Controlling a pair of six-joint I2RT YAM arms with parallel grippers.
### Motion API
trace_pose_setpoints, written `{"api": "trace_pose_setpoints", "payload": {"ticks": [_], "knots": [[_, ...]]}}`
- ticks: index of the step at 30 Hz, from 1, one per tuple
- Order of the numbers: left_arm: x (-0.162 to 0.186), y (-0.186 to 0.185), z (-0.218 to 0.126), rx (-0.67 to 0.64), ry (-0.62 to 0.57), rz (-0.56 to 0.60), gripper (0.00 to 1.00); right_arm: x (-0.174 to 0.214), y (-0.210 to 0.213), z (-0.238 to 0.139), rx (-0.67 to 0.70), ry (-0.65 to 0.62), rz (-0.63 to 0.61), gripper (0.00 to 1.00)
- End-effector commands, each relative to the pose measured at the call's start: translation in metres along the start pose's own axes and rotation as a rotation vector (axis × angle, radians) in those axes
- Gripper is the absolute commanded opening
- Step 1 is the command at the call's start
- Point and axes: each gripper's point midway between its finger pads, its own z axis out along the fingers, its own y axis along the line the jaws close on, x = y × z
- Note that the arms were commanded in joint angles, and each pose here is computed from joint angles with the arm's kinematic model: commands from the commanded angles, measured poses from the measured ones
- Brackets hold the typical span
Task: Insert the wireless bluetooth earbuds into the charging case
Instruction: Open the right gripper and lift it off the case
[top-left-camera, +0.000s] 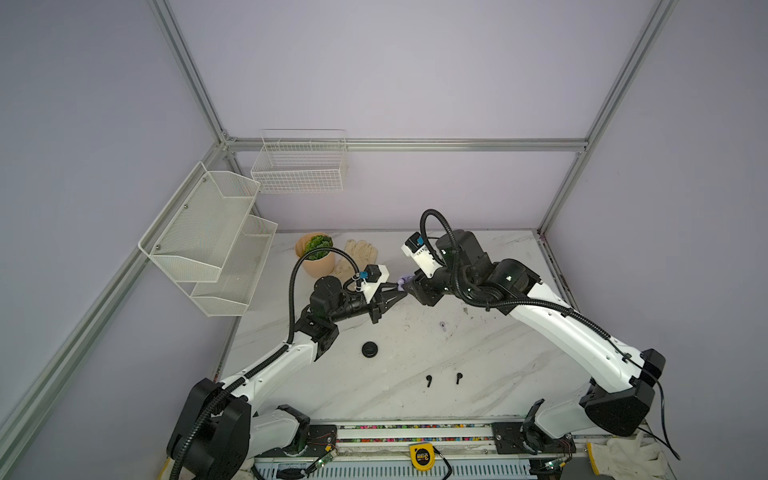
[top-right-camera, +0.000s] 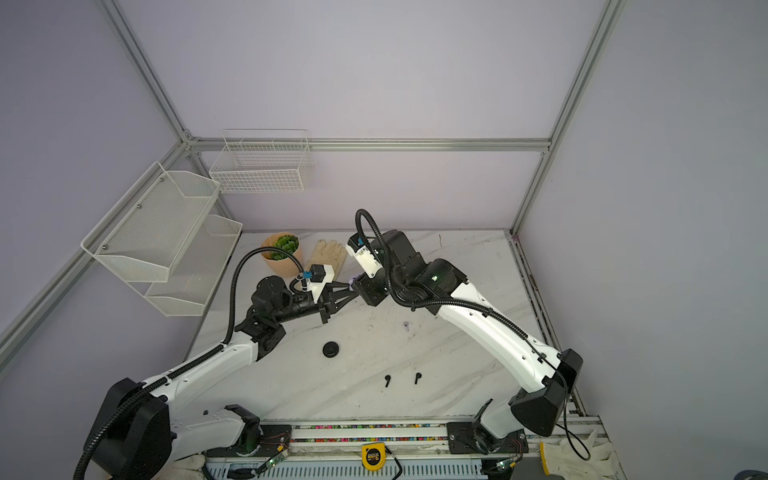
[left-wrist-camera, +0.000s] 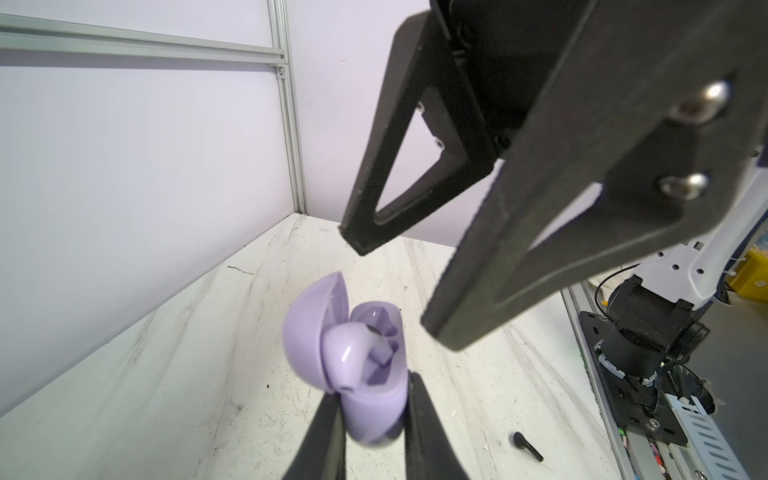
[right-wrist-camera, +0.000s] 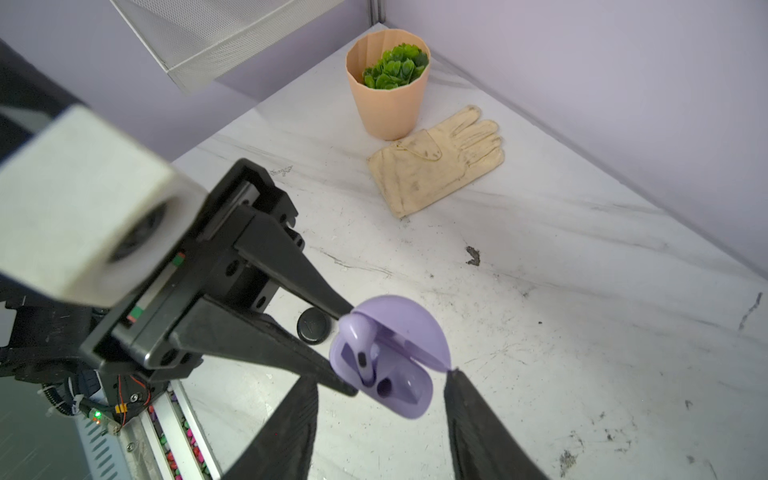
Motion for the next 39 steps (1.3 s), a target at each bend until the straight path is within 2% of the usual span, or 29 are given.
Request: {"api": "trace_pose_setpoints", "payload": {"ticks": [1, 4, 14, 20, 39], "knots": [[-0.044, -0.004, -0.003, 0.017, -0.087, 0.081, 0.0, -0.002, 0.002, 0.002, -0.009, 0.009, -0.028, 0.6], [-0.044, -0.005, -0.002, 0.021, -0.087, 0.081, 0.0, -0.008, -0.001, 0.005, 0.008, -0.007, -0.03, 0.65], [-0.043, -0.004, -0.002, 0.021, -0.086, 0.08, 0.0, -0.023, -0.009, 0.011, 0.057, -0.028, -0.006, 0.66], [-0.043, -0.005, -0.002, 0.021, -0.089, 0.082, 0.0, -0.02, -0.02, 0.024, 0.112, 0.011, -0.002, 0.66], [-0.04, 0.0, -0.001, -0.005, -0.084, 0.081, 0.0, -0.017, -0.022, 0.007, 0.133, 0.034, -0.014, 0.56]]}}
